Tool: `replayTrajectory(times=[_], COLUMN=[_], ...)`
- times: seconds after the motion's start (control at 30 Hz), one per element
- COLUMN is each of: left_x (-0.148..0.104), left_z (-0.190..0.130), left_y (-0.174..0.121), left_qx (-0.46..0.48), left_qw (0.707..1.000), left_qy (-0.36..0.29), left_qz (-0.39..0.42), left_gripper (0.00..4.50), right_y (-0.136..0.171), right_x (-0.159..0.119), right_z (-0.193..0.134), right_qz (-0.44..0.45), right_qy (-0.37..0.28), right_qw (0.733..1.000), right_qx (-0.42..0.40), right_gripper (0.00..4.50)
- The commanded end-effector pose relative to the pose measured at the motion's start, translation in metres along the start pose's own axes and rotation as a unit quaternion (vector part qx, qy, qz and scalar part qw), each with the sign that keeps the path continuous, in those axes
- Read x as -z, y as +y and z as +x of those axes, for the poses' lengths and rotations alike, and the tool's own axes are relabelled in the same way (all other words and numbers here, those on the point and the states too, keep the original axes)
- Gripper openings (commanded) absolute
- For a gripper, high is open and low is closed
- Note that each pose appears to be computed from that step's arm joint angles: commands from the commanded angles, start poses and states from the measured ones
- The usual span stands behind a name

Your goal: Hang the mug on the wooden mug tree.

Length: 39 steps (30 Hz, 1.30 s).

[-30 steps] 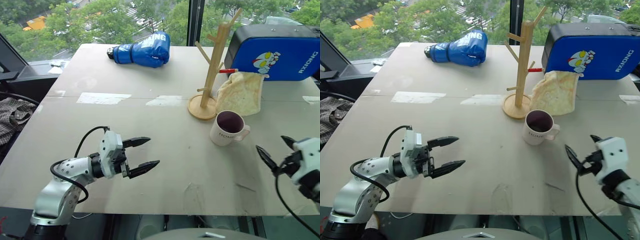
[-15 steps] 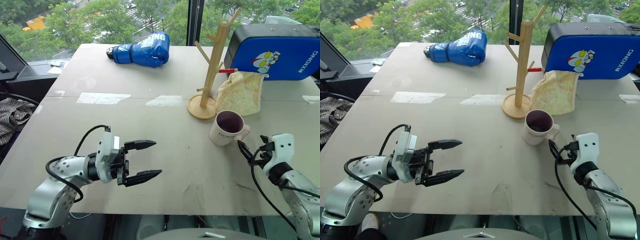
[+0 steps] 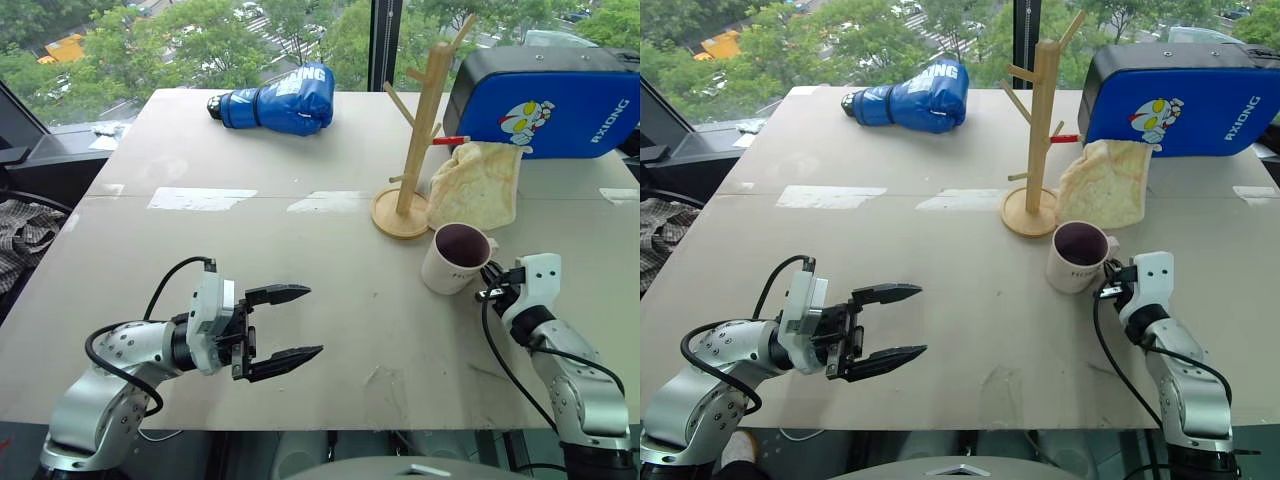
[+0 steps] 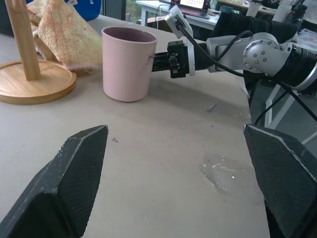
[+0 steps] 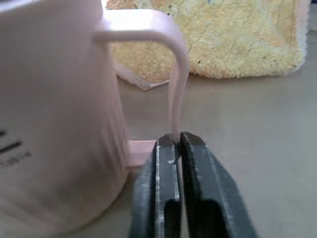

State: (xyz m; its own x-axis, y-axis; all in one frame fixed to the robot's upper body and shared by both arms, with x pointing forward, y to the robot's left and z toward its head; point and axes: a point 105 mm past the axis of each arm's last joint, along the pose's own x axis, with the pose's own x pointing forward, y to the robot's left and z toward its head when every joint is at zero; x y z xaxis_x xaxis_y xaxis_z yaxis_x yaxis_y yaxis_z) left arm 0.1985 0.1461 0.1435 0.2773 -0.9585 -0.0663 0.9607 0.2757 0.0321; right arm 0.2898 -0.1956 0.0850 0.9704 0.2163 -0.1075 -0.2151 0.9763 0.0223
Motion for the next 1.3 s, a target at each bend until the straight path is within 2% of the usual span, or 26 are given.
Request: replayTrajectory(times=[0.03,0.13,0.2,0.3,0.4,0.63,0.77,0.93,1.13,1.3], left_x=[-0.01,-0.015,-0.021,-0.026,-0.04,-0.055,-0.066,-0.074,-0.09,-0.099], left_z=[0.002,0.002,-0.001,-0.003,-0.005,0.002,0.008,0.018,0.038,0.042], left_y=[0.001,0.012,0.021,0.028,0.027,0.021,0.007,-0.02,-0.052,-0.054], left_qx=[-0.008,-0.048,-0.078,-0.095,-0.063,-0.033,-0.032,-0.043,-0.064,-0.084], left_qw=[0.999,0.997,0.99,0.983,0.981,0.981,0.98,0.98,0.977,0.97], left_qy=[-0.012,-0.048,-0.091,-0.134,-0.175,-0.189,-0.192,-0.191,-0.203,-0.222], left_qz=[0.031,0.032,0.07,0.077,0.06,0.041,0.041,0.037,0.035,0.045], left_gripper=[4.5,4.5,4.5,4.5,4.5,4.5,4.5,4.5,4.5,4.5], right_y=[0.004,0.015,0.018,0.016,0.012,-0.014,-0.02,-0.014,0.004,0.019], right_x=[-0.02,-0.047,-0.069,-0.09,-0.116,-0.147,-0.169,-0.183,-0.18,-0.183], right_z=[-0.001,-0.008,-0.011,-0.011,-0.008,0.017,0.037,0.059,0.083,0.091], right_qz=[-0.032,-0.064,-0.074,-0.105,-0.137,-0.191,-0.199,-0.212,-0.222,-0.221], right_qy=[-0.04,-0.085,-0.11,-0.123,-0.127,-0.084,-0.074,-0.066,-0.036,-0.046], right_qw=[0.998,0.99,0.984,0.976,0.966,0.951,0.944,0.932,0.923,0.913], right_qx=[-0.026,-0.09,-0.12,-0.147,-0.178,-0.226,-0.251,-0.288,-0.314,-0.339], right_gripper=[0.05,0.05,0.05,0.05,0.05,0.05,0.05,0.05,0.05,0.05])
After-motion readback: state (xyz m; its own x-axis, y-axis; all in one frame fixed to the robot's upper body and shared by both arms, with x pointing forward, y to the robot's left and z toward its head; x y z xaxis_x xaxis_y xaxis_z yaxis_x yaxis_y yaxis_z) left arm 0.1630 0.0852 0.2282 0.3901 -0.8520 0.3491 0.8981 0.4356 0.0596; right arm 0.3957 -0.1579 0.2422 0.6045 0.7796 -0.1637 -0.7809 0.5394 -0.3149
